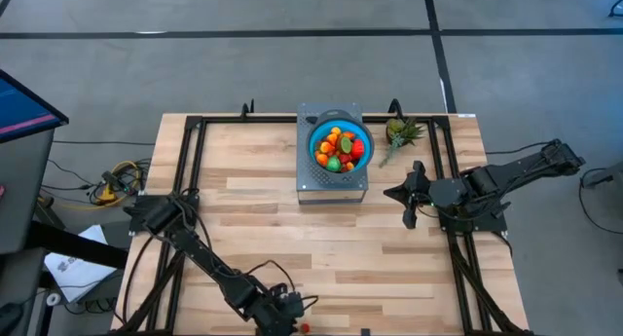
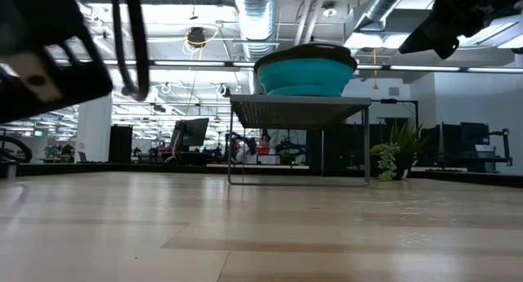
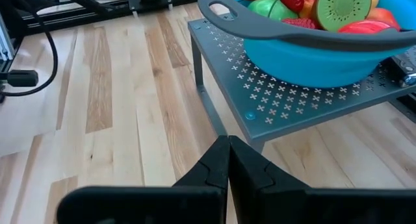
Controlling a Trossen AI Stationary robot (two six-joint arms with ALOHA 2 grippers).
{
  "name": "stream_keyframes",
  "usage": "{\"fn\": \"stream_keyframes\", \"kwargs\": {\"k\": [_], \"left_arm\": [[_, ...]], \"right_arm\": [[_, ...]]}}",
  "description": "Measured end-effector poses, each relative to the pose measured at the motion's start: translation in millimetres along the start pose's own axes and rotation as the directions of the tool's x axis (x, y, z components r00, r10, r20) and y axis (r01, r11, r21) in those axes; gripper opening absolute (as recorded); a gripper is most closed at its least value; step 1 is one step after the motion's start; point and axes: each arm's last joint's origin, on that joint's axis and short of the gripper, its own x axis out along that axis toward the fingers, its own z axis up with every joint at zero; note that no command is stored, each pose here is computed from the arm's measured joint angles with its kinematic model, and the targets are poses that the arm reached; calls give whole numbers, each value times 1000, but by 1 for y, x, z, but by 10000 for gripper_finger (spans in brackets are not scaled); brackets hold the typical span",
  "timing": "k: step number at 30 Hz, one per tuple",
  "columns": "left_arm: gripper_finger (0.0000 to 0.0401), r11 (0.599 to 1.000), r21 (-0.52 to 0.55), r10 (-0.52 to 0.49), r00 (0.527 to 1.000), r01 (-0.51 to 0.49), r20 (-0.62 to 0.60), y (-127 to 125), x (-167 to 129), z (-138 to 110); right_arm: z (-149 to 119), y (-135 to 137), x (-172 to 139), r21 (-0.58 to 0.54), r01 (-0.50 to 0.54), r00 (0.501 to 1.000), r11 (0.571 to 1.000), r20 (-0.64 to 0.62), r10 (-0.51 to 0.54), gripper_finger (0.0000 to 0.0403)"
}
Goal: Pick & Place Fruit
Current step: Put the strawberry into the strainer bowl
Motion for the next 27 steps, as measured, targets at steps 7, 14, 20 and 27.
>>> {"fn": "stream_keyframes", "kwargs": {"k": [7, 14, 20, 27], "left_arm": [[173, 999, 41, 0, 1000, -1, 8, 2, 2, 3], [175, 999, 43, -12, 1000, 12, 0, 3, 9, 0], [162, 998, 68, -10, 1000, 11, -12, 5, 14, -2], [151, 997, 72, 14, 1000, -13, -14, 9, 19, -5]], "right_arm": [[-1, -1, 0, -7, 5, 1000, 1000, -11, -5, 0], [-2, -1, 0, -11, 7, 1000, 1000, -17, -7, 0], [-2, -1, 0, -15, 9, 1000, 1000, -23, -9, 0], [-2, -1, 0, -15, 10, 1000, 1000, -25, -10, 0]]}}
